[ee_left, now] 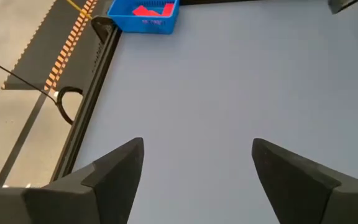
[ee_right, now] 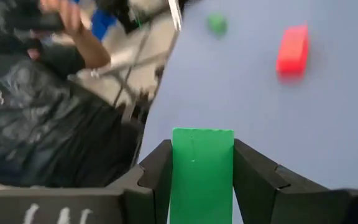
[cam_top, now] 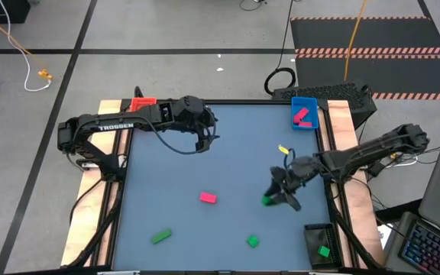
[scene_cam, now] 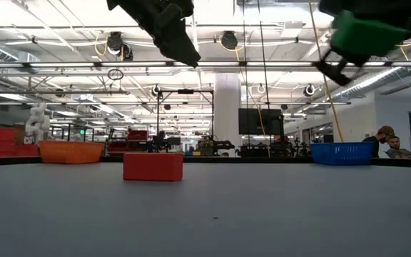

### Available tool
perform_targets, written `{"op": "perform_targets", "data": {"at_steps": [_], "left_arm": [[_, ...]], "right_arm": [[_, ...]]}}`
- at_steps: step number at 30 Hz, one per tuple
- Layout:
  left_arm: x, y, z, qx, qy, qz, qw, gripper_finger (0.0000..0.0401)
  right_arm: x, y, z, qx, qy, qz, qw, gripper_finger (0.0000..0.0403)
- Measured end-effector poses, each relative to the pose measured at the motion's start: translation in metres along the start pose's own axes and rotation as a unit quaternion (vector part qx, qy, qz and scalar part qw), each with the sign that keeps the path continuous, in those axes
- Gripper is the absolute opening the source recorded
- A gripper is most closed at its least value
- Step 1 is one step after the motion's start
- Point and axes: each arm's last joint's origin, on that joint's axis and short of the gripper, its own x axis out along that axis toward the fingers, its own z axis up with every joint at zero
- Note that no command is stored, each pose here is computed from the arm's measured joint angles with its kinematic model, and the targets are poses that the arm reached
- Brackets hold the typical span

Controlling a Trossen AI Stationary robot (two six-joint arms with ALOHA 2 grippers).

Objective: Sort & place blocks by color
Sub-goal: Put the green block into the black bin

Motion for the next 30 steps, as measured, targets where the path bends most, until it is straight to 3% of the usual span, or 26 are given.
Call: {"op": "perform_targets", "data": {"at_steps": [3,6,13,17,20,22,30], "left_arm": [[0.0,0.0,0.0,0.001,0.0,0.0,1.0,0.0279],[0.0,0.0,0.0,0.001,0.001,0.0,1.0,0.0264],[0.0,0.0,-0.001,0.002,0.007,-0.002,1.0,0.0241],[0.0,-0.001,-0.003,0.002,0.013,-0.003,1.0,0.0235],[0.001,-0.001,-0.004,0.002,0.012,-0.003,1.0,0.0234],[0.003,-0.001,-0.006,0.01,0.016,-0.004,1.0,0.0236],[0.003,-0.002,-0.007,0.015,0.018,-0.005,1.0,0.0237]], "right_arm": [[0.003,0.006,-0.015,0.079,0.062,-0.001,0.995,0.0121],[0.005,0.014,-0.028,0.179,0.128,0.011,0.975,0.0121],[0.006,0.036,-0.05,0.372,0.233,0.014,0.898,0.0121],[0.003,0.045,-0.066,0.464,0.305,-0.028,0.831,0.0121],[-0.001,0.049,-0.079,0.511,0.358,-0.072,0.778,0.0121],[-0.004,0.05,-0.084,0.531,0.377,-0.099,0.753,0.0121],[-0.005,0.056,-0.091,0.561,0.386,-0.125,0.722,0.0124]]}}
